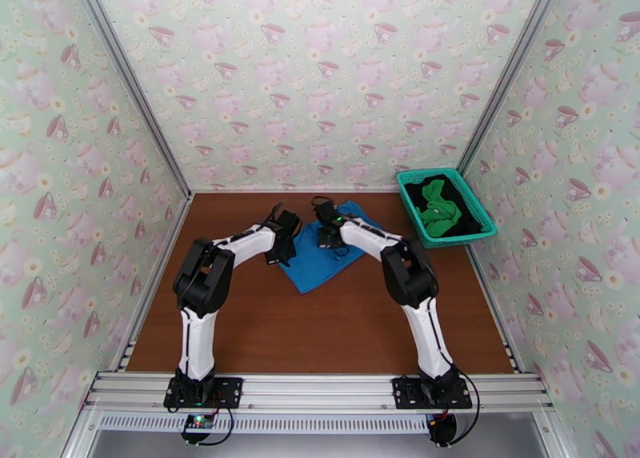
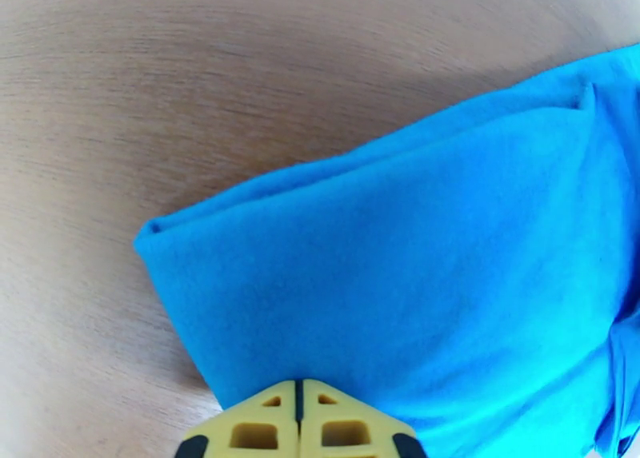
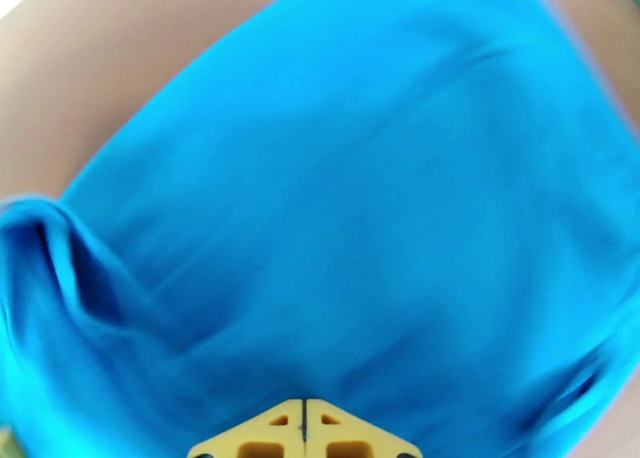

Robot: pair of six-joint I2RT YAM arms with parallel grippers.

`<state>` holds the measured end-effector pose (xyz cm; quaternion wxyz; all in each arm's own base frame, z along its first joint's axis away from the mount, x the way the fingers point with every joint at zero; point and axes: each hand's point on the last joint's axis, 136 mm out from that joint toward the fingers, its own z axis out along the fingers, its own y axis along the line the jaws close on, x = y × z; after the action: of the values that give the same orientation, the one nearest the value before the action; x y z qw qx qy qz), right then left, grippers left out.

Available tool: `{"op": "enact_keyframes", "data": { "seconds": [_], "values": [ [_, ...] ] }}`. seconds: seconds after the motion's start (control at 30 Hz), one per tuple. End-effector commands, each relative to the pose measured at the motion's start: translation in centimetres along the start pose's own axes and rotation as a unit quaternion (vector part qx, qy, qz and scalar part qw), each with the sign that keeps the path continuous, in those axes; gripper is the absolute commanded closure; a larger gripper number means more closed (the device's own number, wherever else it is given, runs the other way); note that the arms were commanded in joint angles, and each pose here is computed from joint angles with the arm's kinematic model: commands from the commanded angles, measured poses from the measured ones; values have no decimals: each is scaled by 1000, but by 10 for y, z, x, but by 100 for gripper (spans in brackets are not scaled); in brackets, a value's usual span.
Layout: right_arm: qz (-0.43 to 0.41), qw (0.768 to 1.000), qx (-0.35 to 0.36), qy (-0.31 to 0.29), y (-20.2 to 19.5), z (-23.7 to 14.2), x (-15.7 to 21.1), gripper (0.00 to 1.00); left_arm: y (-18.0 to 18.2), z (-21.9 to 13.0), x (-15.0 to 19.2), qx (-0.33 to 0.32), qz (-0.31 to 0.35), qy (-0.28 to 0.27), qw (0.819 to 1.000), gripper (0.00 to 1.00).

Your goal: Fold and stack the mixed laundry pile

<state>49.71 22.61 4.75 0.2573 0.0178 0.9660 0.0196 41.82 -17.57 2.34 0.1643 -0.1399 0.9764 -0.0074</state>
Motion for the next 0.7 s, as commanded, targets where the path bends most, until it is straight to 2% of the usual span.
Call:
{"op": "enact_keyframes", "data": {
  "seconds": [0.0,0.17,0.27,0.3,0.4,0.53,0.67],
  "values": [
    [11,999,0,-47,-26,-34,-39,100,21,16,13,-45,11,27,999,100],
    [24,998,-18,-61,-48,-56,-61,100,7,-6,4,-22,20,12,999,100],
    [32,999,-13,-39,-69,-41,-65,100,-2,-21,6,-15,30,9,999,100],
    [38,999,-16,-27,-75,-32,-65,100,-5,-23,9,-13,32,11,999,96],
    [64,998,-28,8,-90,-2,-60,100,-5,-17,18,-11,25,21,999,84],
    [95,994,-38,43,-100,27,-44,100,-4,1,20,-23,25,33,999,85],
    [119,990,-51,58,-99,33,-20,100,-12,13,7,-24,30,35,999,87]
  ]
}}
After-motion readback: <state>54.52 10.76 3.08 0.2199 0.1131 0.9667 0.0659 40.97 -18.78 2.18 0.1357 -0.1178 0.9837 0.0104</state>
